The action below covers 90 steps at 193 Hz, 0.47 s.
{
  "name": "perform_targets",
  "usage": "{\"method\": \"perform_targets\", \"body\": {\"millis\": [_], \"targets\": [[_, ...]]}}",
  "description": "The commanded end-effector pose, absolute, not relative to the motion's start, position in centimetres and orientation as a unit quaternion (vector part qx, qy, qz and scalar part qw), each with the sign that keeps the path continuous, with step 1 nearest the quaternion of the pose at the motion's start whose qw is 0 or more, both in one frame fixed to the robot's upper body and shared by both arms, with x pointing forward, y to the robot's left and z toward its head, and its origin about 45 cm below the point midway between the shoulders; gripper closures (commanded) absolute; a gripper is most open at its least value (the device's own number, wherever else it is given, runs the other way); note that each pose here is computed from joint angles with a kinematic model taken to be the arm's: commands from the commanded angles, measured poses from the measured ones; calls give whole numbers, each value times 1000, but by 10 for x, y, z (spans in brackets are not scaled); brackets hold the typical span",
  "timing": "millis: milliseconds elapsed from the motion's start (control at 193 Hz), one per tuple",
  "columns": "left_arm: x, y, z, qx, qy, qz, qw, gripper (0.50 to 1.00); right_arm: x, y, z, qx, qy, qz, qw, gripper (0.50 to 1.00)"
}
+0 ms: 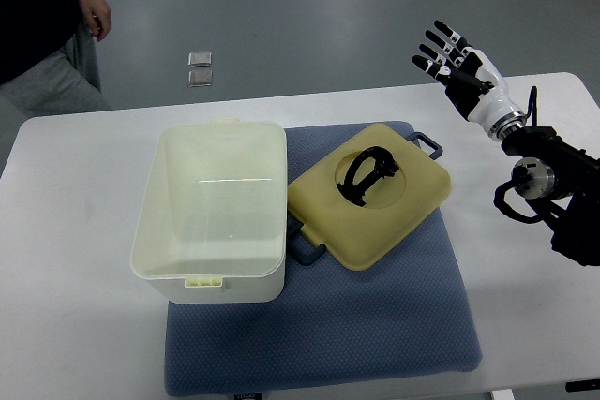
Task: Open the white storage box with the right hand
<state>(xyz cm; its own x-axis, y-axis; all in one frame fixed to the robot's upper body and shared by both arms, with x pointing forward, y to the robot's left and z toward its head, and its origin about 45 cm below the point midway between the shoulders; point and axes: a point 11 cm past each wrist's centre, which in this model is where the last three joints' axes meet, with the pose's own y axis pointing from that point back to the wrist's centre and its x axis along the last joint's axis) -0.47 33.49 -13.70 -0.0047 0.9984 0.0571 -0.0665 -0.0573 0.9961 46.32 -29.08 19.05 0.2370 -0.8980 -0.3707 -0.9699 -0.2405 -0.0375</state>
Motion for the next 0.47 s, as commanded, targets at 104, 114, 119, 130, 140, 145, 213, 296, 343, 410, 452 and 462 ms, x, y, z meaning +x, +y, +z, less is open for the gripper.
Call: {"method": "perform_targets", "body": {"millis": [104,114,119,130,140,145,213,296,343,410,452,462], "targets": [[-6,335,-137,497,470,531,501,500,461,-294,185,-771,608,139,128,576],[-5,335,-137,497,469,531,501,500,460,-294,185,-772,608,139,127,576],[-5,335,-137,497,469,531,501,500,460,-294,185,-772,608,139,127,576],[-5,335,-137,497,469,531,501,500,460,-295,185,-771,608,139,127,576],[-5,335,-137,497,469,532,501,500,460,-295,185,-771,608,139,127,576],[-5,335,-137,496,470,531,501,500,460,-295,185,-771,608,139,126,576],[-5,335,-137,497,469,531,501,500,460,-297,183,-769,611,139,124,574],[-5,335,-137,497,469,531,501,500,458,-298,180,-768,613,141,123,576],[-5,335,-137,496,470,531,501,500,458,-298,180,-768,613,141,123,574],[-5,335,-137,497,469,531,501,500,458,-299,181,-767,613,140,125,576],[-5,335,-137,496,470,531,501,500,458,-299,183,-766,615,134,132,574],[-5,335,-137,497,469,531,501,500,459,-300,183,-766,615,132,134,576]]}}
